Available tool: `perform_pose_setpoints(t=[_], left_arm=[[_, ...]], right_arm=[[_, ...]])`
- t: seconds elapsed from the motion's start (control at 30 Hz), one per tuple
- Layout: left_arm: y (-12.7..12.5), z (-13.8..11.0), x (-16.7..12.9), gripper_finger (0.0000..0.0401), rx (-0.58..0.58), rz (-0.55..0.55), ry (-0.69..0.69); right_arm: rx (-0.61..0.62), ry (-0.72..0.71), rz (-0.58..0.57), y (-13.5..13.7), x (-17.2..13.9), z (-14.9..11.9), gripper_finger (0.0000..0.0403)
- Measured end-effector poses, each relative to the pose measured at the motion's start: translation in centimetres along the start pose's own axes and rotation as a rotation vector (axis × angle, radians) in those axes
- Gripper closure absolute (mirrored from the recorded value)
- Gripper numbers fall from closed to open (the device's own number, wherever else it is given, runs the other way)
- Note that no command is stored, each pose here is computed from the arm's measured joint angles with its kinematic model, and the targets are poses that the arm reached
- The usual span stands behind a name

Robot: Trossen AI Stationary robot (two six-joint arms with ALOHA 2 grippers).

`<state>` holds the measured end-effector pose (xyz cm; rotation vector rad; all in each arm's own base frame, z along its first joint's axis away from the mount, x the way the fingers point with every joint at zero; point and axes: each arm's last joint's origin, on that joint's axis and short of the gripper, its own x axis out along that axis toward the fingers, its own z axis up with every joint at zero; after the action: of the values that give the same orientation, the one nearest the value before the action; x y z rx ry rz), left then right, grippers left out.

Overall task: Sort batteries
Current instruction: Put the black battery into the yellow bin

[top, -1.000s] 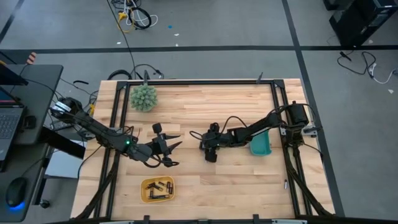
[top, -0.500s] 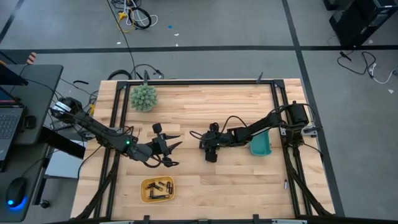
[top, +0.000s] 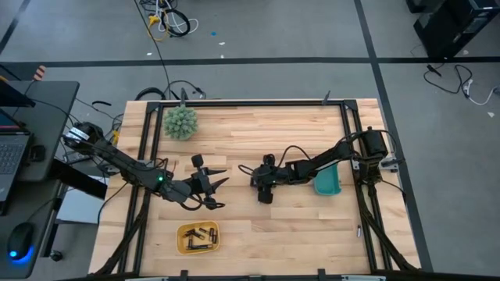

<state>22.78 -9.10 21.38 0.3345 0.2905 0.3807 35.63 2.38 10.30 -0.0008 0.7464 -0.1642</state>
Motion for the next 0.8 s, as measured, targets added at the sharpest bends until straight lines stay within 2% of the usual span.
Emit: perform_pose_setpoints(t=[0.17,0.3,0.5,0.6,0.8], left_arm=[[0.0,0.0,0.0,0.0284,-0.004,-0.001,-0.001],[0.0,0.1,0.0,0.0284,-0.064,-0.009,-0.008],[-0.4,0.9,-0.1,0.0284,-0.211,-0.181,-0.080],[-0.5,0.9,-0.1,0.0284,-0.245,-0.240,-0.077],[-0.1,0.6,0.4,0.0284,-0.374,-0.202,-0.038]], right_arm=[[-0.016,-0.034,0.001,0.2,0.0,0.3,0.0193],[-0.033,-0.053,0.006,0.3,-0.4,0.7,0.0193],[-0.093,-0.148,0.013,0.7,-2.2,2.5,0.0193],[-0.141,-0.210,-0.016,1.0,-3.8,3.7,0.0194],[-0.281,-0.317,-0.139,2.1,-7.3,5.6,0.0194]])
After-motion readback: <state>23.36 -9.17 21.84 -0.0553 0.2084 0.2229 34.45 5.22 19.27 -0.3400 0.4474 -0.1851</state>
